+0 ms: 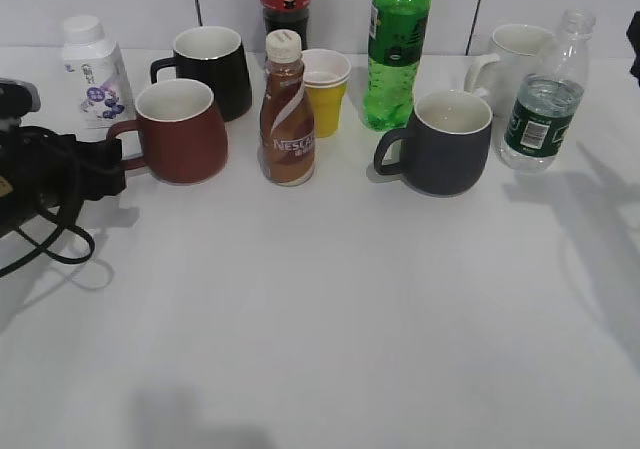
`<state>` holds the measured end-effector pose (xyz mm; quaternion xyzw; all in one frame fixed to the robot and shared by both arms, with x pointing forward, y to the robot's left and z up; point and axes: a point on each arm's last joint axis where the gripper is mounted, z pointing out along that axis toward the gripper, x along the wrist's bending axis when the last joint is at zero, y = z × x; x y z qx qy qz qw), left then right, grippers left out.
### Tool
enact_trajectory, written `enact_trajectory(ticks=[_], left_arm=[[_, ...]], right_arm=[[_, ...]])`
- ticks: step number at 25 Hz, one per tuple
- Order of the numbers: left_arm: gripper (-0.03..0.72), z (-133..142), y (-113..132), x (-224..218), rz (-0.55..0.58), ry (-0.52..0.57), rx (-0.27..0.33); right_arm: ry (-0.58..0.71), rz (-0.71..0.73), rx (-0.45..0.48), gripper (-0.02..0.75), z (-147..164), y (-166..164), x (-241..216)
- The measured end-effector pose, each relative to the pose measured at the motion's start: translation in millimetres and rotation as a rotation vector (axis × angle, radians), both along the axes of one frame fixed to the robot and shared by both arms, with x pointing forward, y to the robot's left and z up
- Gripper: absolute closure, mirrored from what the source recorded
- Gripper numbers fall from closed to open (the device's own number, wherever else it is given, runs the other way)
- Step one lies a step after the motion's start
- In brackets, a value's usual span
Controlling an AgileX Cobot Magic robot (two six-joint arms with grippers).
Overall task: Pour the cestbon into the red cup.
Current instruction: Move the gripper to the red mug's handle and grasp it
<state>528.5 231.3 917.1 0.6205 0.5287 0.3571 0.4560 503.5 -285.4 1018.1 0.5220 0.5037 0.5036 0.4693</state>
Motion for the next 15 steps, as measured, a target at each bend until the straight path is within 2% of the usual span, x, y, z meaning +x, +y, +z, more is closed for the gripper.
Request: enact_trajectory(ticks=[5,10,15], left_arm=[[0.257,-3,-2,1,-0.029,-0.010,0.012],[0.264,-3,-4,2,-0.040,-0.051,0.008],[0.269,-26,-4,5,-0.041,-0.039,0.013]], right_arm=[[-0.080,-0.007,0.008,0.150,3,0,3],[-0.115,-0.012,0.065,0.150,-4,-1,9],[-0.094,-0.014,0.080,0.150,-15,0,14]])
